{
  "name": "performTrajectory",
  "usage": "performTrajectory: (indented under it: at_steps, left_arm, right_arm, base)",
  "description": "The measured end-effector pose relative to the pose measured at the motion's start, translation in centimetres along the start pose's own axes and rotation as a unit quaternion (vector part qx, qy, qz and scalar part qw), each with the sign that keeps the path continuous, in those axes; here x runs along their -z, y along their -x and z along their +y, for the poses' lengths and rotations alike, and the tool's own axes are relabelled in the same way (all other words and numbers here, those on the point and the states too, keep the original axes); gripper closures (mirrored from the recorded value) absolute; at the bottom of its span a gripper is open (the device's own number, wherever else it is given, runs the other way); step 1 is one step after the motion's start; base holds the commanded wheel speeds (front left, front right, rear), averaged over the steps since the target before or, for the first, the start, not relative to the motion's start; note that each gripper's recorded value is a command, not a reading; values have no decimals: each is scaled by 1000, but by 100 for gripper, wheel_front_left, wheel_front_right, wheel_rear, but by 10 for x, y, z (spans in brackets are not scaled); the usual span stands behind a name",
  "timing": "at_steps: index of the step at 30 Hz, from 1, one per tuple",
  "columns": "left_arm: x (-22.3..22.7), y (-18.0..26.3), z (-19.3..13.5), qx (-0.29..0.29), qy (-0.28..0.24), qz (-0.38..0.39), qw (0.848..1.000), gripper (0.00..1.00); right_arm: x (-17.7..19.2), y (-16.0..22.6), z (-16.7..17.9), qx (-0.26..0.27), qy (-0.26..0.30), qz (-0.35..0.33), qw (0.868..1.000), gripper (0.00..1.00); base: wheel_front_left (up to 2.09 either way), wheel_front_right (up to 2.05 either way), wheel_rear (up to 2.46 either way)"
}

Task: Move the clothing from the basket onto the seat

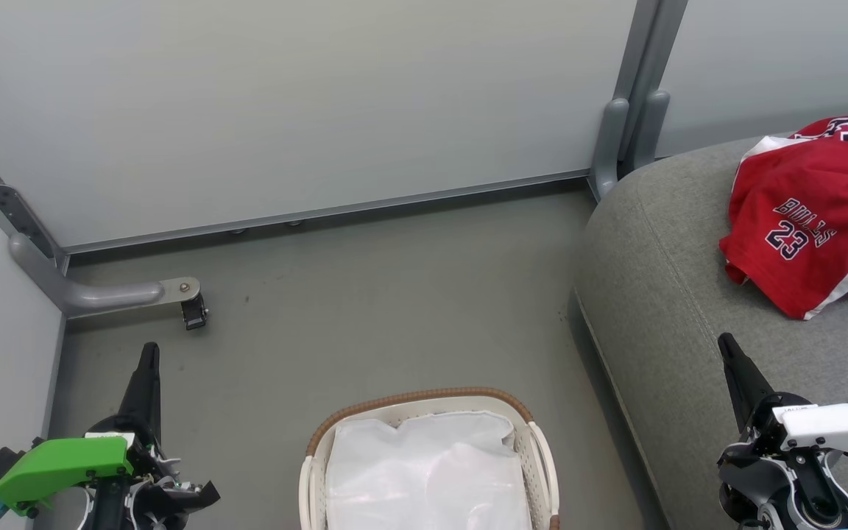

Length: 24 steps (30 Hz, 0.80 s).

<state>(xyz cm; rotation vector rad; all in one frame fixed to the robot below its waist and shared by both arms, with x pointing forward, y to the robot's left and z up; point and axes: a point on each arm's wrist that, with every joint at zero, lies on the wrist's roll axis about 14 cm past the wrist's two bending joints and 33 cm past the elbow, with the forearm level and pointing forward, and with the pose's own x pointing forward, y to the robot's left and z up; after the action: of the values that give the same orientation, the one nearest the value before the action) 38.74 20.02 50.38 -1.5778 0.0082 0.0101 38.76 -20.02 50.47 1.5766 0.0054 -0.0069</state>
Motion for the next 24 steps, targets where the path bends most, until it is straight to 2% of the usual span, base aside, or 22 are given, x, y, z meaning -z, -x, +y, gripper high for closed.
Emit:
performTrajectory:
  at_steps: [24]
  left_arm:
    - [0,0,0,0,0,0,1000,100]
  right_arm:
    - [0,0,0,0,0,1,1000,100]
  base:
    - [0,0,0]
